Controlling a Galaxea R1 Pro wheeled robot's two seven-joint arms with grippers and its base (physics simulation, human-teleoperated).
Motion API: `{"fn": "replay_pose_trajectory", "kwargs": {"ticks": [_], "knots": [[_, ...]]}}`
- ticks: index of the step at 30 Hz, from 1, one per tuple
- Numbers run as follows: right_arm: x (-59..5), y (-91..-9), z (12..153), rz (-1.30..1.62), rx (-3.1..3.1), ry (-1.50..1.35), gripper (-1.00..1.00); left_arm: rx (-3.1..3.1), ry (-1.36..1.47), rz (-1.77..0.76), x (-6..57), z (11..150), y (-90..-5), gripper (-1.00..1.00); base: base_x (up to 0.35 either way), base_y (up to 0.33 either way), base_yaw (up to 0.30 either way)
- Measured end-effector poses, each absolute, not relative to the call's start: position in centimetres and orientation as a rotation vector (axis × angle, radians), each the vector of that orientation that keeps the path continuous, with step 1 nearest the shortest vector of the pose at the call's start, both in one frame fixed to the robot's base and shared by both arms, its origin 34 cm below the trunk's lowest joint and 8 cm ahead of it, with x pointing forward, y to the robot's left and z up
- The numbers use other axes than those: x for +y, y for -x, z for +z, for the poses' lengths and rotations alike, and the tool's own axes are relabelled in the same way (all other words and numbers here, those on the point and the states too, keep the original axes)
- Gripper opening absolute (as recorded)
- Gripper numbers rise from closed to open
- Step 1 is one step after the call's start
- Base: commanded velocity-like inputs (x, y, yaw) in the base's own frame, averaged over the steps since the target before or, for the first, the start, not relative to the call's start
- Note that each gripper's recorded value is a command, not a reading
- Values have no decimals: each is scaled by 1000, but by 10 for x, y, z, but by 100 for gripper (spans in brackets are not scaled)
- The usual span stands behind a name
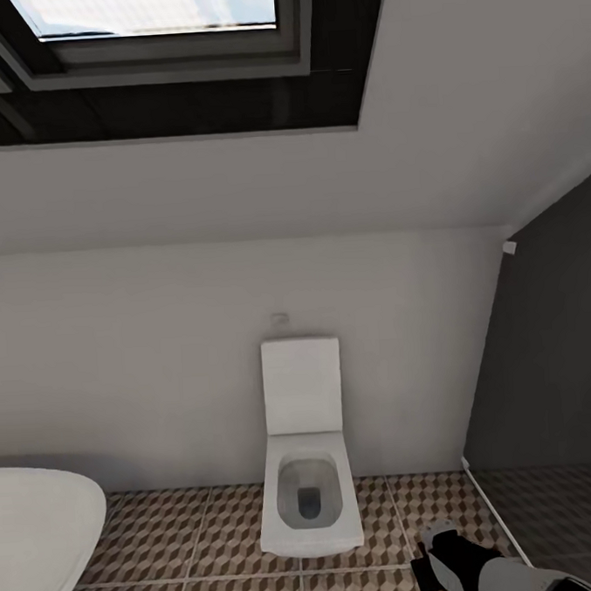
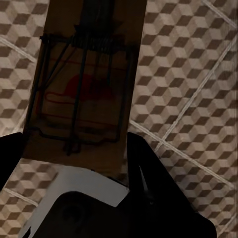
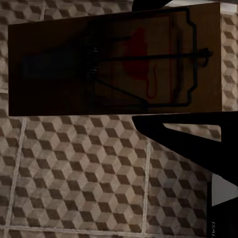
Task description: Take the four mousetraps from the cabinet in the bathroom and place them on the bathroom floor. Make sure all four end up on the same floor surface, and ensure that at least two of them are either under or directly next to the same bathroom sink.
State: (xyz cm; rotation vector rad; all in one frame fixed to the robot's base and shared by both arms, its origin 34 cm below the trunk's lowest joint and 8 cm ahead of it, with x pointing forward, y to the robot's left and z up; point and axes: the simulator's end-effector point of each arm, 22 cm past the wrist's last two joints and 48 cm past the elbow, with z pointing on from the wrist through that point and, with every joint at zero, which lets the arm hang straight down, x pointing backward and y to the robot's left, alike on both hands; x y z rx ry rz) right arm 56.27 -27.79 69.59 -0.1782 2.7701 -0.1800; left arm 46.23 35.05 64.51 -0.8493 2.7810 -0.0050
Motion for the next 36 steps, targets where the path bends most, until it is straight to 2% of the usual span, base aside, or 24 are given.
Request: {"fn": "replay_pose_trajectory", "kwargs": {"ticks": [10, 21, 36], "knots": [[-274, -572, 689, -152, 2762, 130, -100, 2771, 763, 15, 353, 644, -485, -100, 0, 0, 0], [-268, -576, 675, -73, 2758, -3, -100, 2687, 625, 38, 358, 664, -546, -100, 0, 0, 0], [-265, -580, 656, -58, 2752, -10, -100, 2648, 551, -12, 328, 660, -579, -100, 0, 0, 0]]}}
